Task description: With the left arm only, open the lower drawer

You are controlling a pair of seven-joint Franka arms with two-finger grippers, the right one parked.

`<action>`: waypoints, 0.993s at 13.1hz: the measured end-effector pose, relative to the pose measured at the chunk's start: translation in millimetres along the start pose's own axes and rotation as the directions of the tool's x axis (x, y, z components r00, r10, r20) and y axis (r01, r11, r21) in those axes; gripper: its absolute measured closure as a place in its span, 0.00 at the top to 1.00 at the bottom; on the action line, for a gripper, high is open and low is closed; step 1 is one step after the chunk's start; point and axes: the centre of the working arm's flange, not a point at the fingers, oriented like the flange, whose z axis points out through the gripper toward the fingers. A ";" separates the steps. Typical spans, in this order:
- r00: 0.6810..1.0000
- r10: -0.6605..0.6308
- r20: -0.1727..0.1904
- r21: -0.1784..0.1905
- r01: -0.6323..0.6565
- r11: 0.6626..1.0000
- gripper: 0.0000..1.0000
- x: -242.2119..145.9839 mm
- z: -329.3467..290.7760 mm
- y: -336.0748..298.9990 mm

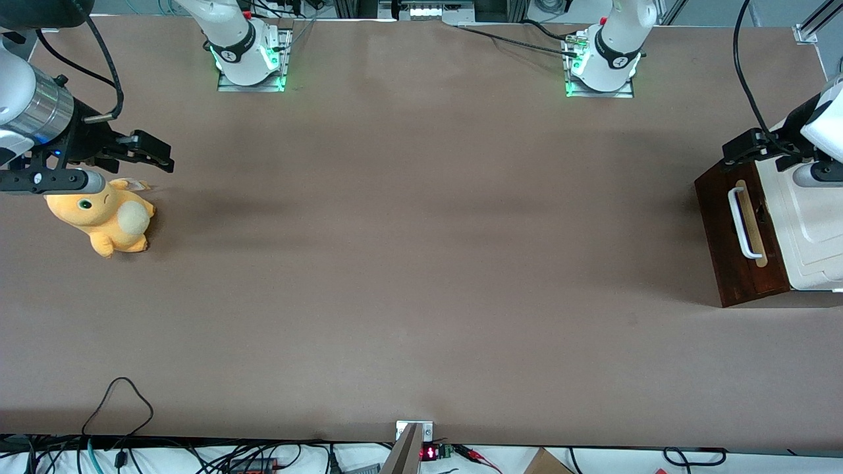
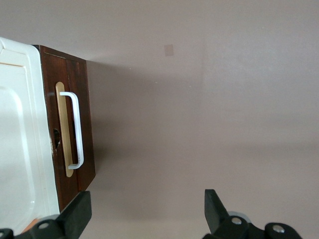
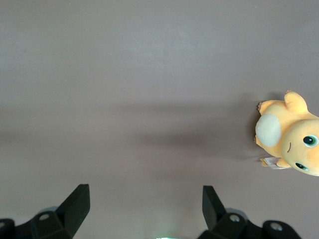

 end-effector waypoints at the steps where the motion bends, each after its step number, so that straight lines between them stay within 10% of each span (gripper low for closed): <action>1: 1.000 0.002 -0.003 0.000 -0.002 1.000 1.00 3.2 3.0 -0.4; 9: 0.989 0.082 0.121 0.371 -0.122 0.921 1.00 29.9 104.7 -3.8; 13: 0.993 -0.014 0.117 0.560 -0.054 0.826 1.00 21.6 167.5 19.9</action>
